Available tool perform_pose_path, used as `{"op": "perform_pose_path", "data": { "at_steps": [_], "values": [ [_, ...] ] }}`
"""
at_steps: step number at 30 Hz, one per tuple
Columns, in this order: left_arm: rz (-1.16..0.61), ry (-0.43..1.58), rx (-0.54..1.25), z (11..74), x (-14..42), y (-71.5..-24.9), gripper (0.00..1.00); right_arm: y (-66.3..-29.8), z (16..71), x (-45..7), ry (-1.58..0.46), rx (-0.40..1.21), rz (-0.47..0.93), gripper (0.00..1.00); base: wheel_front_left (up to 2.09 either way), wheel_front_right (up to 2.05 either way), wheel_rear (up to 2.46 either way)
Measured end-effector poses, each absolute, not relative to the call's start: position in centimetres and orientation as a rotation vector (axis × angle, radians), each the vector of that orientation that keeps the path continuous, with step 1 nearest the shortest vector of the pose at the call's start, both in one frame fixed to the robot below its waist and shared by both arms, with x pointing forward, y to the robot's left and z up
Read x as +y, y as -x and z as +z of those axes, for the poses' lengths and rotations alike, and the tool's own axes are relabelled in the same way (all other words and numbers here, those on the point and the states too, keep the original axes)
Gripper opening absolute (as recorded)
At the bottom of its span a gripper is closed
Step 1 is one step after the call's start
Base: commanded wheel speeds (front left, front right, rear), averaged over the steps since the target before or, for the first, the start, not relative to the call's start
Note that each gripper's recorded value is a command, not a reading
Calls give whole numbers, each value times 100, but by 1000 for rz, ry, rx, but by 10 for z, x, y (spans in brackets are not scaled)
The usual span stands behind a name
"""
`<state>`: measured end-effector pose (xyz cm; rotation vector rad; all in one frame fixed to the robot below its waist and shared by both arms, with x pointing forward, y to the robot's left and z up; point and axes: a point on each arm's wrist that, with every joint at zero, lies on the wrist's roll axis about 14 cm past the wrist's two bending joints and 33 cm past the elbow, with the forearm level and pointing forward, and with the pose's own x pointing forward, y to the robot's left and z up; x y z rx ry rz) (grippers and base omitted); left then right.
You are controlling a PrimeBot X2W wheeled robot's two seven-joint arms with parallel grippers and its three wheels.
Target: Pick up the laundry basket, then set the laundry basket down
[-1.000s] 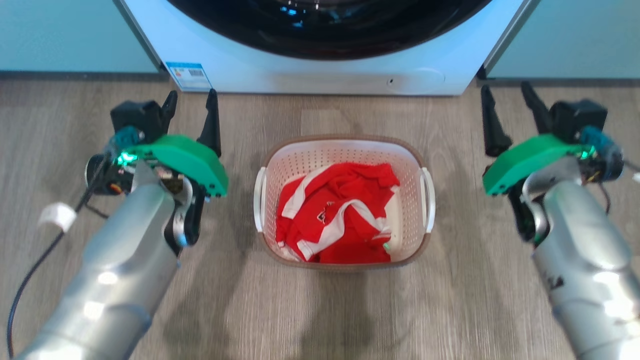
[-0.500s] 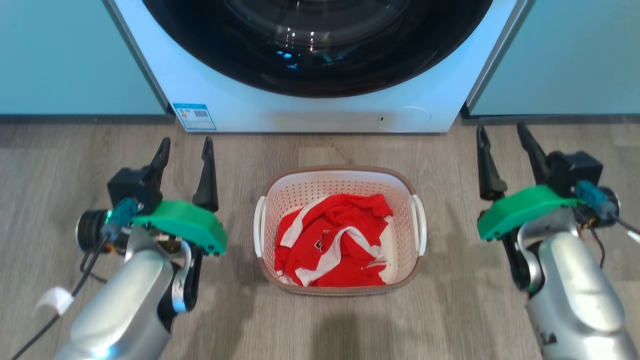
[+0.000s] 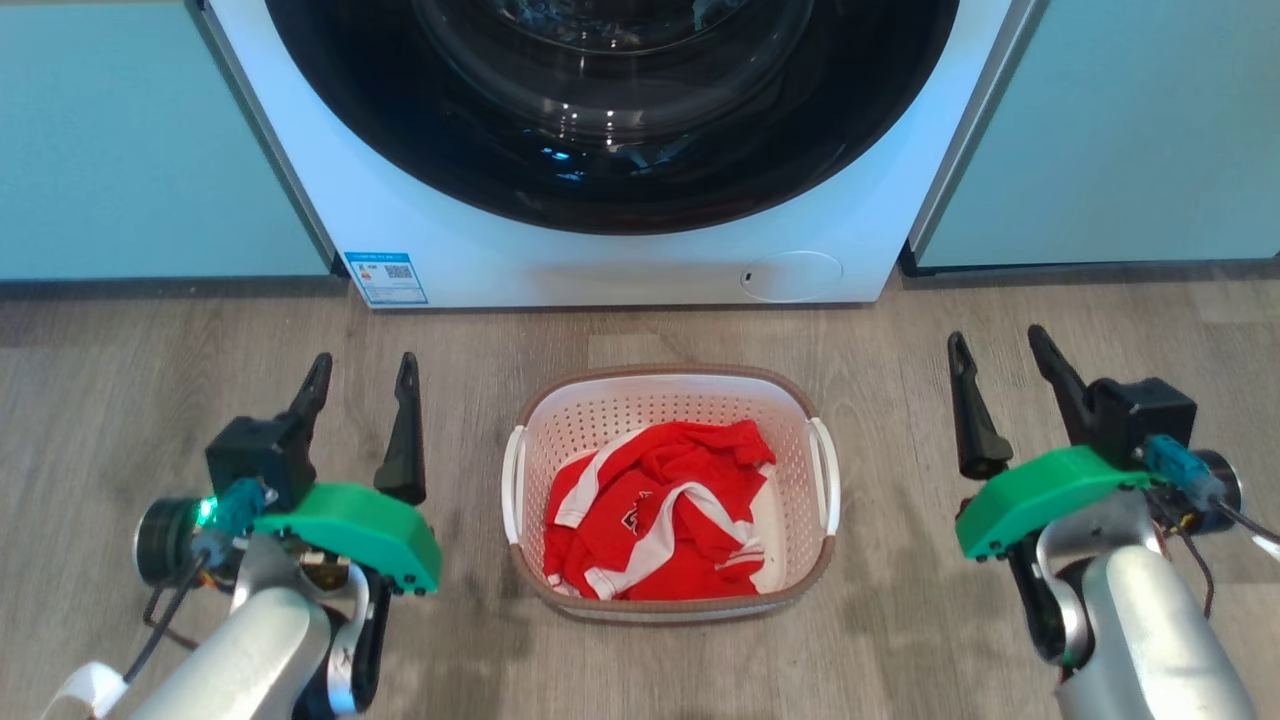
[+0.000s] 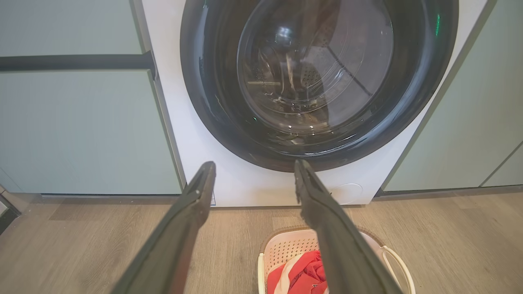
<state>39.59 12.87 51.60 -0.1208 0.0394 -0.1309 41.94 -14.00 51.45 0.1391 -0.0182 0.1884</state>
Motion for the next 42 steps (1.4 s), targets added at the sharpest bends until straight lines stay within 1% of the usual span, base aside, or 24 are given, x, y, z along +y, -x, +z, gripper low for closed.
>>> {"op": "perform_pose_path", "data": {
  "at_steps": [6, 13, 42],
  "values": [
    [-137, 111, 27, 522, 128, -386, 100, -409, 512, -141, -128, 9, 186, 100, 0, 0, 0],
    [-149, 96, 52, 516, 126, -375, 100, -403, 510, -142, -121, 23, 183, 100, 0, 0, 0],
    [-150, 85, 35, 521, 126, -373, 100, -401, 516, -142, -122, 11, 181, 100, 0, 0, 0]
  ]
}}
